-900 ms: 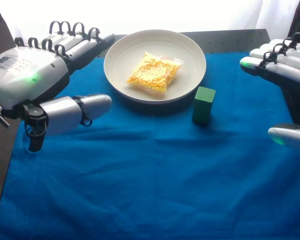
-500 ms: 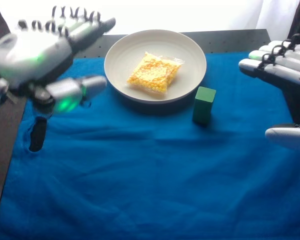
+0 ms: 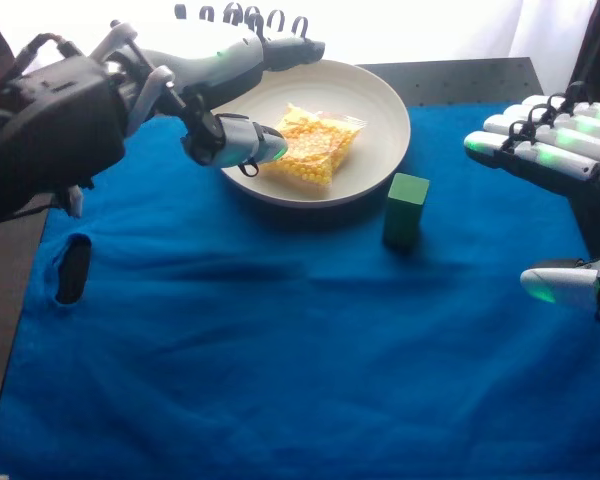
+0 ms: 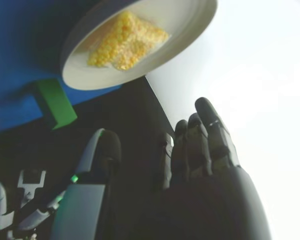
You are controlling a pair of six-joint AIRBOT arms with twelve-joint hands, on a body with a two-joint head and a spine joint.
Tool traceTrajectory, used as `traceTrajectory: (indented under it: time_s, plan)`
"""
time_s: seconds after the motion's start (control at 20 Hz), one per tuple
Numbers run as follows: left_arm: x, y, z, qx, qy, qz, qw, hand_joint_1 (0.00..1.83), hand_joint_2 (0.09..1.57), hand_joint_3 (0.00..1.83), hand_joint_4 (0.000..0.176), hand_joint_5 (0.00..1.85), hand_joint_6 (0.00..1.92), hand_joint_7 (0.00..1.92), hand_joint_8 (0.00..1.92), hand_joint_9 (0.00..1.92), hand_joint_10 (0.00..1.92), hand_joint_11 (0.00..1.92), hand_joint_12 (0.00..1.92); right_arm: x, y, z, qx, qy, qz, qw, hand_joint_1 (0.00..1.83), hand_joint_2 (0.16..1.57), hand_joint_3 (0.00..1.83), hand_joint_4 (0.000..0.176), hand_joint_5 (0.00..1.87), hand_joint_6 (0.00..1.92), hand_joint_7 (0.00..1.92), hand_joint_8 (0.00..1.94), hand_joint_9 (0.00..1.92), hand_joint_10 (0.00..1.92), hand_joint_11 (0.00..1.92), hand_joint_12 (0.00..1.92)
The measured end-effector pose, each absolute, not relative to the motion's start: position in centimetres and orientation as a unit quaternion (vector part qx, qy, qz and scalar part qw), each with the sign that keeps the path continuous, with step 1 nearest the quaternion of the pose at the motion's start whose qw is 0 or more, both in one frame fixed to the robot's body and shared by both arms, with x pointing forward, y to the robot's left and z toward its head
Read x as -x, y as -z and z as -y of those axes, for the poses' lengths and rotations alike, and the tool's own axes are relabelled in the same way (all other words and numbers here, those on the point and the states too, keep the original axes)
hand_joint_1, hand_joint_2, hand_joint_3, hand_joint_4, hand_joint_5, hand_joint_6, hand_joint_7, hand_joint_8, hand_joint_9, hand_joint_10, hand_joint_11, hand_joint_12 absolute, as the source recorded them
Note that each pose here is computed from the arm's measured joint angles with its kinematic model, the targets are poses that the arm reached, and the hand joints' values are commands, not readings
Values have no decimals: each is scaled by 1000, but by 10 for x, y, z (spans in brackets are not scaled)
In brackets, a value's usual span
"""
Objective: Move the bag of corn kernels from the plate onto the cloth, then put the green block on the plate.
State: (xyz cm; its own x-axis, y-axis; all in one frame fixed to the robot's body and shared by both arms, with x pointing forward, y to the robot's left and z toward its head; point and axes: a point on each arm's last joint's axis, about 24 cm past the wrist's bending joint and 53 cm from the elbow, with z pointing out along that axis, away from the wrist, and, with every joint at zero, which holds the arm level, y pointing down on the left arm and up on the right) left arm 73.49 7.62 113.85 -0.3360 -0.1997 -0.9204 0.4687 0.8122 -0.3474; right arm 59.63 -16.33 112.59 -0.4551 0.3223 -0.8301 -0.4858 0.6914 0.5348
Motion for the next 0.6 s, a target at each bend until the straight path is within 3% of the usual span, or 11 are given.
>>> traceTrajectory:
  time_s: [0.1, 0.2, 0.3, 0.35, 0.4, 0.45, 0.5, 0.55, 0.6]
  plan:
    - [-744, -1130, -68, -90, 284, -772, 562, 837, 1215, 0, 62, 147, 1, 113, 1, 109, 2, 0, 751, -596, -1125, 162, 53, -392, -759, 517, 342, 1274, 1, 3, 0, 0, 0, 0, 0, 0, 0, 0]
    - [-749, -1115, -56, -85, 282, -786, 544, 851, 1213, 0, 52, 138, 1, 93, 2, 72, 2, 0, 586, -594, -1125, 160, 57, -394, -759, 515, 333, 1280, 3, 0, 0, 0, 0, 0, 0, 0, 0, 0]
    - [-753, -1095, -45, -79, 281, -804, 518, 823, 1251, 5, 46, 94, 3, 54, 2, 40, 3, 0, 418, -596, -1125, 162, 56, -392, -760, 516, 272, 1282, 3, 9, 0, 0, 0, 0, 0, 0, 0, 0]
    - [-755, -1090, -44, -77, 279, -808, 513, 813, 1257, 4, 59, 86, 1, 35, 7, 12, 12, 0, 207, -597, -1125, 163, 54, -393, -760, 515, 265, 1282, 3, 9, 0, 0, 0, 0, 0, 0, 0, 0]
    - [-757, -1084, -43, -76, 273, -812, 510, 822, 1248, 0, 67, 91, 2, 46, 5, 19, 12, 0, 204, -596, -1125, 163, 54, -393, -760, 515, 254, 1288, 5, 6, 0, 0, 0, 0, 0, 0, 0, 0]
    - [-759, -1082, -43, -73, 272, -813, 509, 841, 1245, 0, 59, 100, 3, 57, 3, 34, 12, 0, 268, -596, -1125, 162, 55, -393, -760, 515, 239, 1293, 7, 3, 0, 0, 0, 0, 0, 0, 0, 0]
    - [-760, -1077, -44, -70, 269, -817, 504, 872, 1256, 1, 76, 136, 9, 90, 5, 67, 14, 0, 437, -595, -1124, 161, 56, -395, -760, 513, 250, 1295, 6, 0, 0, 0, 0, 0, 0, 0, 0, 0]
    - [-762, -1074, -45, -61, 271, -820, 499, 981, 1264, 1, 41, 283, 32, 345, 71, 350, 174, 1, 1202, -595, -1124, 160, 56, -397, -760, 511, 233, 1296, 6, 0, 0, 0, 0, 0, 0, 0, 0, 0]
    - [-765, -1070, -47, -51, 271, -823, 497, 1056, 1261, 1, 2, 408, 46, 483, 130, 384, 709, 172, 1567, -595, -1123, 160, 56, -397, -761, 510, 208, 1299, 6, 0, 0, 0, 0, 0, 0, 0, 0, 0]
